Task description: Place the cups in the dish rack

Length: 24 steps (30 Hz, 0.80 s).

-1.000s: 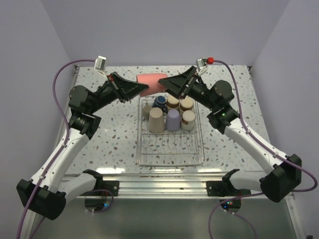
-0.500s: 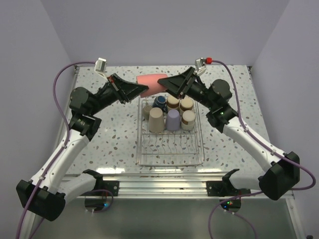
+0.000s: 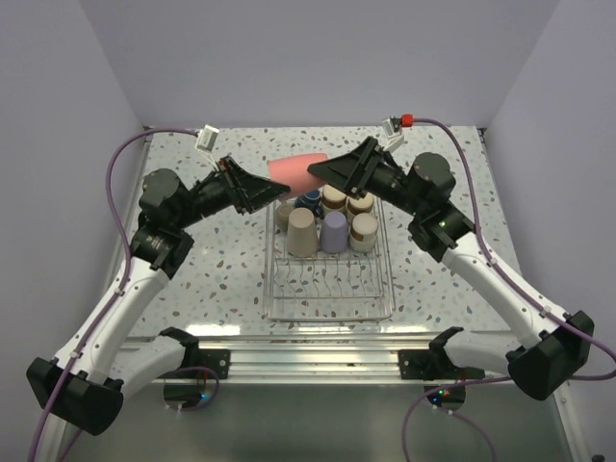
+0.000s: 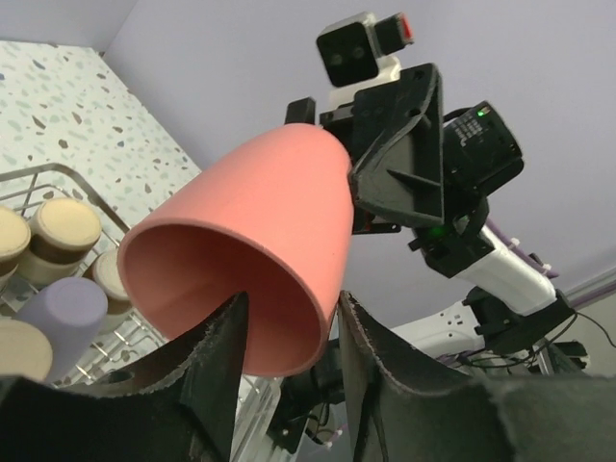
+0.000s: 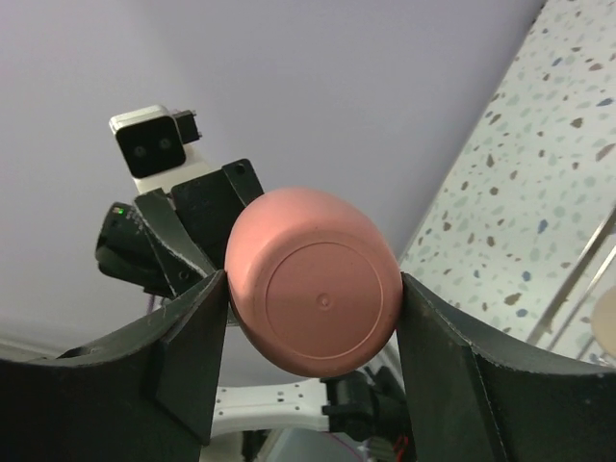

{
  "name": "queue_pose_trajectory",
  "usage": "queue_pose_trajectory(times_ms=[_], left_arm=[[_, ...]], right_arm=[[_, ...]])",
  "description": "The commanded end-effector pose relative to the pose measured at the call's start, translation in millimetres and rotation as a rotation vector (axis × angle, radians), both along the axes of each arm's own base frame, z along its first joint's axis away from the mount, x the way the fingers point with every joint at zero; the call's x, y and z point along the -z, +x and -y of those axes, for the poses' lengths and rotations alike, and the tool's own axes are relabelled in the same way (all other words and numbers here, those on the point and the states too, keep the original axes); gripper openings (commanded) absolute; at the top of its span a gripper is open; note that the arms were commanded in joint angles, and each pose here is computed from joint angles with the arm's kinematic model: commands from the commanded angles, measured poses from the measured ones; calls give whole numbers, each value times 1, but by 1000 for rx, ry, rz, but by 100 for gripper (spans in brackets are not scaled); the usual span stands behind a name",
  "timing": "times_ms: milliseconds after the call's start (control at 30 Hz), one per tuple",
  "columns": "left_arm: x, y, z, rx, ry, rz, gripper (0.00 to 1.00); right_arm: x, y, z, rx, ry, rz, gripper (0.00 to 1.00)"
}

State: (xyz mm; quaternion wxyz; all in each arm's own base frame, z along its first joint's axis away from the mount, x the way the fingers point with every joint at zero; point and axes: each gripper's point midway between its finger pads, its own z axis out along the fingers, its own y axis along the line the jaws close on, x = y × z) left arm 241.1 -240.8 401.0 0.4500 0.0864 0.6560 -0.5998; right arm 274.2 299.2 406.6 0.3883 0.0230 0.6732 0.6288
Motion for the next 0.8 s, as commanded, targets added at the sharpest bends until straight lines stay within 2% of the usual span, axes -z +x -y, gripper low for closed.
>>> queue_pose_trajectory(times_ms=[0, 133, 267, 300, 400, 500, 633, 767], left_arm=[[16, -1, -5, -34, 87, -10, 48], [33, 5, -12, -91, 154, -48, 61], [47, 14, -25, -178, 245, -64, 71], [60, 15, -30, -203, 289, -109, 72], [79, 25, -50, -321, 397, -166, 74], [90, 30, -64, -386, 471, -182, 75], [100, 35, -78, -455, 537, -202, 75], [107, 39, -78, -459, 553, -218, 75]], right_arm=[[-34, -13, 16, 51, -34, 118, 2], [-30, -15, 24, 83, -90, 133, 1], [-11, -17, 39, 126, -241, 153, 0], [6, -18, 45, 139, -311, 116, 0], [32, -32, 67, 162, -462, 123, 0], [61, -49, 88, 177, -587, 110, 0], [108, -77, 103, 148, -763, 62, 0], [149, -102, 110, 93, -873, -8, 0]])
